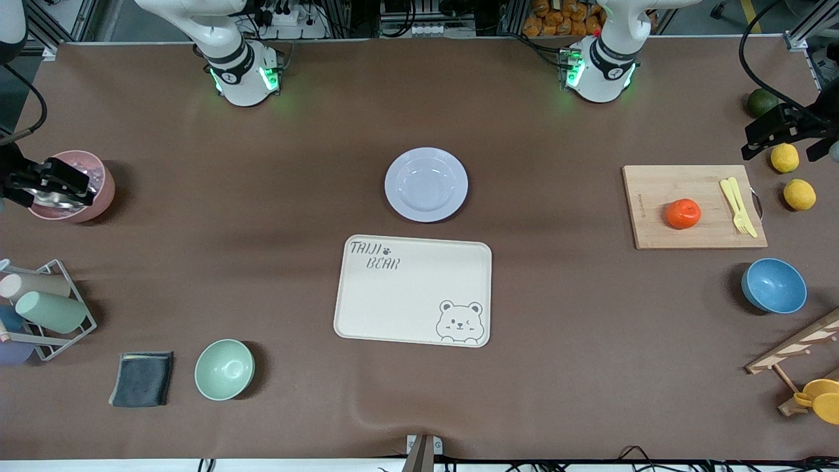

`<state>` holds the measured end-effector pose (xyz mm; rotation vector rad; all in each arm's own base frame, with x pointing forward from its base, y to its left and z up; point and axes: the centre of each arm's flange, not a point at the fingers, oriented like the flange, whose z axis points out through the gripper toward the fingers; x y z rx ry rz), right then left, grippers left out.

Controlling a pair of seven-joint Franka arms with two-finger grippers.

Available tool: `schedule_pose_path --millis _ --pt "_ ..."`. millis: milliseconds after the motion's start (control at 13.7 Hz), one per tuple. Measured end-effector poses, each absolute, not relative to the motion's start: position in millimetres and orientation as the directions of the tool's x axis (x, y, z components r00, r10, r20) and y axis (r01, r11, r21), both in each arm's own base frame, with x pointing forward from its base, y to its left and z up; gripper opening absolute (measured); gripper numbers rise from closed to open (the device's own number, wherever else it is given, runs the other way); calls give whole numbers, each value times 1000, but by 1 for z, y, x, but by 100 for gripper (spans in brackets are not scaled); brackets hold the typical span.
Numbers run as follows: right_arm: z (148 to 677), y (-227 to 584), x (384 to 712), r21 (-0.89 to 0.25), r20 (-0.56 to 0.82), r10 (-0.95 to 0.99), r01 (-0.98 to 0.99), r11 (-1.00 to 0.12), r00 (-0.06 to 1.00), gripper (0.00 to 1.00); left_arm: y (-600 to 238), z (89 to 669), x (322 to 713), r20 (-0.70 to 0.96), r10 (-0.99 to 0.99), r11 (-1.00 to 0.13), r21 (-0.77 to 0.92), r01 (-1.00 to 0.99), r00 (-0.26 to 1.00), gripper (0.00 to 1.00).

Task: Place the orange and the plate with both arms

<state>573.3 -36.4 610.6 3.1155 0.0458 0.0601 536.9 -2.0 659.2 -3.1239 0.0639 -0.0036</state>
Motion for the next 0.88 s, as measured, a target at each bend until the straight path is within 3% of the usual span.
schedule_pose_path --millis 439,878 --pt "610 -36 574 26 36 30 29 -999 999 100 10 649 540 -24 -21 -1000 -16 -21 999 100" --pt "600 -33 577 11 19 32 32 -999 999 100 89 520 558 -174 66 -997 -37 61 983 100"
